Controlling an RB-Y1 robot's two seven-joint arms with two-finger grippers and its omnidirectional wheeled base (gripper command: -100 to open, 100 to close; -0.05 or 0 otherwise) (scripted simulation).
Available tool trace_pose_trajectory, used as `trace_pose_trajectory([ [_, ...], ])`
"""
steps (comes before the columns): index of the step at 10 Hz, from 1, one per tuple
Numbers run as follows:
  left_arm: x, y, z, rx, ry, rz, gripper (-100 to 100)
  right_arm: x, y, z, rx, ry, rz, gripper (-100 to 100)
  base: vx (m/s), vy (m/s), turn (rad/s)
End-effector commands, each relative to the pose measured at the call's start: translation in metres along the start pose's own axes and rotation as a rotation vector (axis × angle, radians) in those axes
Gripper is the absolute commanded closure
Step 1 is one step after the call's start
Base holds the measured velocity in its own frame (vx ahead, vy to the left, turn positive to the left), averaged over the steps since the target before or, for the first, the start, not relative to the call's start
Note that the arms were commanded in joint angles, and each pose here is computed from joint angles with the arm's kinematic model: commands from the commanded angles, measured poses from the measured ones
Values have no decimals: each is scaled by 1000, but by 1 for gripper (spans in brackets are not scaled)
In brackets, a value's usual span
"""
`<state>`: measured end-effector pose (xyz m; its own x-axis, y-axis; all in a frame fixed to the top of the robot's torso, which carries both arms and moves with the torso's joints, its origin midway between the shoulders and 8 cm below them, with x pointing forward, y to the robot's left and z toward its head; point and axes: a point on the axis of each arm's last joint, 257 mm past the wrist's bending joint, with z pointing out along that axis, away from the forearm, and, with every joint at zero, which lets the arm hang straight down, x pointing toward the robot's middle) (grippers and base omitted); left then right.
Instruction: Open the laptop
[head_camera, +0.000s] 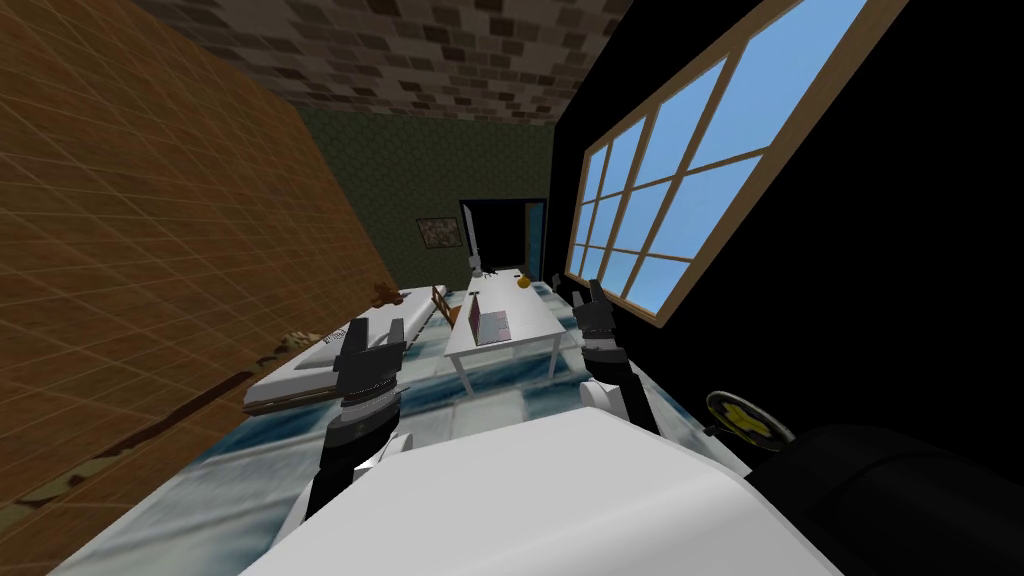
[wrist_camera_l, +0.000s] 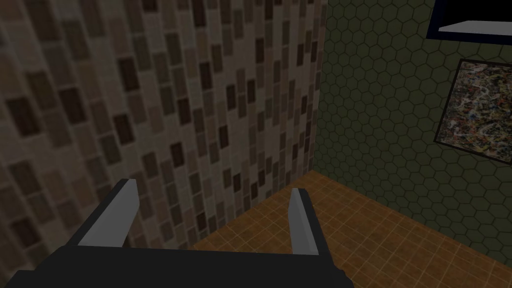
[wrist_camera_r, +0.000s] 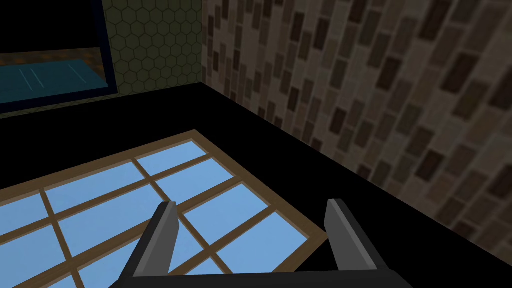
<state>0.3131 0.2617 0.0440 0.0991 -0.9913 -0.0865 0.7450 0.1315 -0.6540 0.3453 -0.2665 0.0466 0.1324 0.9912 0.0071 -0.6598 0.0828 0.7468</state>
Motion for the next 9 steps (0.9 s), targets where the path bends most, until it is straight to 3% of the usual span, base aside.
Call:
trace_pose_trajectory([
  [1,0,0,0,0,0,0,0,0,0,0,0,0,0,0,0,0,0],
  [3,0,0,0,0,0,0,0,0,0,0,0,0,0,0,0,0,0],
  [4,4,3,-1,-12,29,9,-100,0,0,0,0,0,0,0,16,-3,-7],
  [6,8,11,-2,-37,65,25,-100,0,0,0,1,0,0,0,28,-9,-15],
  [9,14,38,-10,-131,123,72,-100,0,0,0,1,0,0,0,71,-28,-29],
])
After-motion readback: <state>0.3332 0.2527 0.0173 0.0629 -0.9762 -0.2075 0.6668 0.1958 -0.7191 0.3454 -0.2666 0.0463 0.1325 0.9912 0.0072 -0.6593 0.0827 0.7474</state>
